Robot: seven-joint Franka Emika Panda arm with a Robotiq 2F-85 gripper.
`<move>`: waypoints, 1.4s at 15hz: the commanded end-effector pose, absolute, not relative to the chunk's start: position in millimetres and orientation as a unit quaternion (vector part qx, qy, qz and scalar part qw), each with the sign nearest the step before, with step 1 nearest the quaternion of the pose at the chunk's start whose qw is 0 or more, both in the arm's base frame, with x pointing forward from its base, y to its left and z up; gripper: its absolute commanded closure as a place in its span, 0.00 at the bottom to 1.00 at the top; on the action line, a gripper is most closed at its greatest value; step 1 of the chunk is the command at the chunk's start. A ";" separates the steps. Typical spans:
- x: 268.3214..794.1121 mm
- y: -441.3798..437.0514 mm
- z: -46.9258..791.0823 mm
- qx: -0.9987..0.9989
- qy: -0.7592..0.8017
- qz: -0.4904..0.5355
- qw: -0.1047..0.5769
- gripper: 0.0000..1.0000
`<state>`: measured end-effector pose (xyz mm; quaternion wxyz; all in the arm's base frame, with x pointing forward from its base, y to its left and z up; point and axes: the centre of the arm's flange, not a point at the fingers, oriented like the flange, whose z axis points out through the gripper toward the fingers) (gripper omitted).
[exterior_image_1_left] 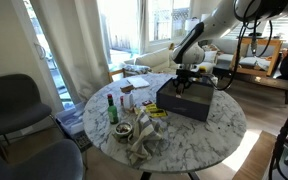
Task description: Put the bottle in the box upright
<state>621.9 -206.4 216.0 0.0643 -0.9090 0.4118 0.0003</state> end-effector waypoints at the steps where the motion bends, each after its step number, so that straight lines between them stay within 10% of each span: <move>1: 615.4 -201.8 216.3 -0.908 0.415 -0.015 0.060 0.85; 21: 514.5 -153.7 362.6 -0.964 0.264 -0.002 -0.016 0.92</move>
